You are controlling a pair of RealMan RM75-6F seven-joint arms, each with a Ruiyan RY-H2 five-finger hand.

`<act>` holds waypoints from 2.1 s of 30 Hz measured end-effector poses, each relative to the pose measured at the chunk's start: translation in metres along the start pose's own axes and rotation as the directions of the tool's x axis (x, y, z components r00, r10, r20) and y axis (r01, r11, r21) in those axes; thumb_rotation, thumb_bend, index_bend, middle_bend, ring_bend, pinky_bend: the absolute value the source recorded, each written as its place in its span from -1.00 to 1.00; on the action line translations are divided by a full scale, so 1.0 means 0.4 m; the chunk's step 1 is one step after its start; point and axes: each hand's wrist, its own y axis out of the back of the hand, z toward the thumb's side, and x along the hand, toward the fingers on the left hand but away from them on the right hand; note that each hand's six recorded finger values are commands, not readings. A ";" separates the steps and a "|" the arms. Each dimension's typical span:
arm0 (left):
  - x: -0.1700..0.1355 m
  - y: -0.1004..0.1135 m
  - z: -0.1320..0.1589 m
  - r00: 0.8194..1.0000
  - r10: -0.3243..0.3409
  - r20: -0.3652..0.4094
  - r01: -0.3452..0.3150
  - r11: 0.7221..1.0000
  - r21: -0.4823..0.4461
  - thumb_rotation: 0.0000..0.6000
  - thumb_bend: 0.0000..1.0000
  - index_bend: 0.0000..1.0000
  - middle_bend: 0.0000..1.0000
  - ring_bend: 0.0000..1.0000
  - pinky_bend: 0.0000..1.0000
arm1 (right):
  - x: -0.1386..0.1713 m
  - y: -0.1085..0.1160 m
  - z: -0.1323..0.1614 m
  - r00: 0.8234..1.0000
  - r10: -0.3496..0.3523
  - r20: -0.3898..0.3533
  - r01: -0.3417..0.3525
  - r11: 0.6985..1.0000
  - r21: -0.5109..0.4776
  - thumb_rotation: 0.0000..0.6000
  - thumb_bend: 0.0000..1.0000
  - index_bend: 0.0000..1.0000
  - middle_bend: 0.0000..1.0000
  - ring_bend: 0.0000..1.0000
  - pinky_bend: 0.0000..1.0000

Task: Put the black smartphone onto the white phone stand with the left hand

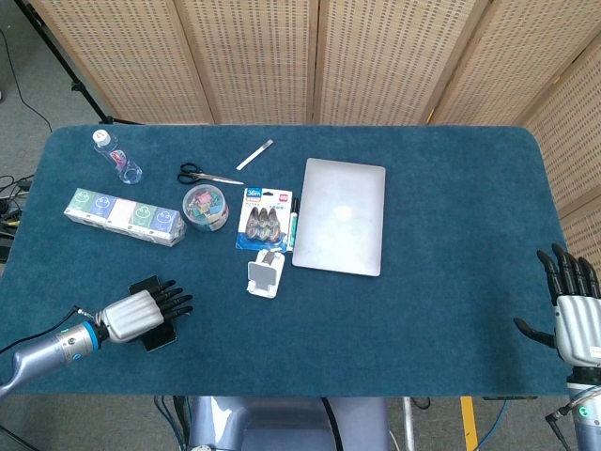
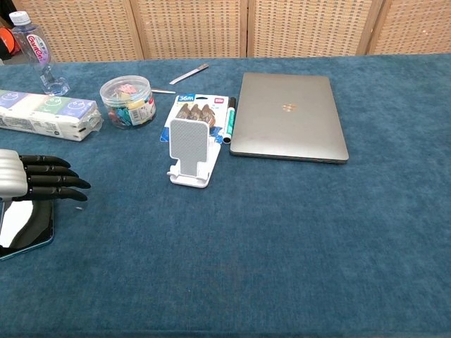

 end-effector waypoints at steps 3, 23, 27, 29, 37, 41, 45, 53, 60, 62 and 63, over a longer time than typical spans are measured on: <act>0.003 -0.008 0.001 1.000 -0.001 -0.003 0.001 1.000 -0.018 1.00 -0.77 -0.89 -1.00 -1.00 -0.86 | 0.001 0.000 0.000 1.000 0.001 -0.001 -0.001 1.000 0.000 1.00 -1.00 -1.00 -1.00 -1.00 -1.00; -0.019 -0.046 0.004 0.998 0.069 -0.003 -0.069 0.997 -0.019 1.00 -0.77 -0.49 -0.74 -0.79 -0.62 | 0.002 -0.003 0.002 1.000 0.007 -0.003 -0.007 1.000 -0.007 1.00 -1.00 -1.00 -1.00 -1.00 -1.00; -0.021 -0.048 0.007 0.996 0.092 -0.003 -0.092 0.996 -0.005 1.00 -0.79 -0.37 -0.60 -0.67 -0.52 | 0.002 -0.004 0.002 1.000 0.010 -0.003 -0.010 1.000 -0.008 1.00 -1.00 -1.00 -1.00 -1.00 -1.00; -0.021 -0.055 0.010 0.995 0.095 -0.007 -0.095 0.995 -0.003 1.00 -0.80 -0.34 -0.59 -0.66 -0.51 | 0.002 -0.005 0.003 1.000 0.012 -0.003 -0.012 1.000 -0.008 1.00 -1.00 -1.00 -1.00 -1.00 -1.00; -0.026 -0.057 0.010 0.992 0.126 -0.024 -0.126 0.992 -0.009 1.00 -0.78 -0.06 -0.37 -0.47 -0.37 | 0.003 -0.006 0.004 1.000 0.013 -0.004 -0.013 1.000 -0.011 1.00 -1.00 -1.00 -1.00 -1.00 -1.00; -0.034 -0.050 0.010 0.986 0.165 -0.021 -0.165 0.986 0.003 1.00 -0.70 0.13 -0.24 -0.36 -0.29 | 0.004 -0.007 0.005 1.000 0.015 -0.006 -0.015 1.000 -0.011 1.00 -1.00 -1.00 -1.00 -1.00 -1.00; -0.038 -0.058 0.012 0.985 0.172 -0.022 -0.172 0.985 0.001 1.00 -0.69 0.15 -0.23 -0.36 -0.29 | 0.004 -0.008 0.005 1.000 0.017 -0.006 -0.017 1.000 -0.011 1.00 -1.00 -1.00 -1.00 -1.00 -1.00; -0.045 -0.037 -0.003 0.975 0.222 -0.030 -0.221 0.975 0.038 1.00 -0.60 0.15 -0.23 -0.36 -0.29 | 0.003 -0.009 0.005 1.000 0.020 -0.005 -0.020 1.000 -0.012 1.00 -1.00 -1.00 -1.00 -1.00 -1.00; -0.054 0.013 -0.031 0.956 0.291 -0.043 -0.284 0.950 0.131 1.00 -0.54 0.16 -0.23 -0.36 -0.29 | 0.003 -0.009 0.005 1.000 0.023 -0.005 -0.023 1.000 -0.017 1.00 -1.00 -1.00 -1.00 -1.00 -1.00; -0.056 0.026 -0.037 0.952 0.304 -0.041 -0.294 0.942 0.165 1.00 -0.53 0.16 -0.23 -0.35 -0.29 | 0.003 -0.008 0.005 1.000 0.023 -0.004 -0.023 1.000 -0.019 1.00 -1.00 -1.00 -1.00 -1.00 -1.00; -0.056 0.031 -0.039 0.950 0.310 -0.039 -0.298 0.937 0.183 1.00 -0.53 0.16 -0.23 -0.35 -0.29 | 0.003 -0.008 0.005 1.000 0.022 -0.004 -0.022 1.000 -0.019 1.00 -1.00 -1.00 -1.00 -1.00 -1.00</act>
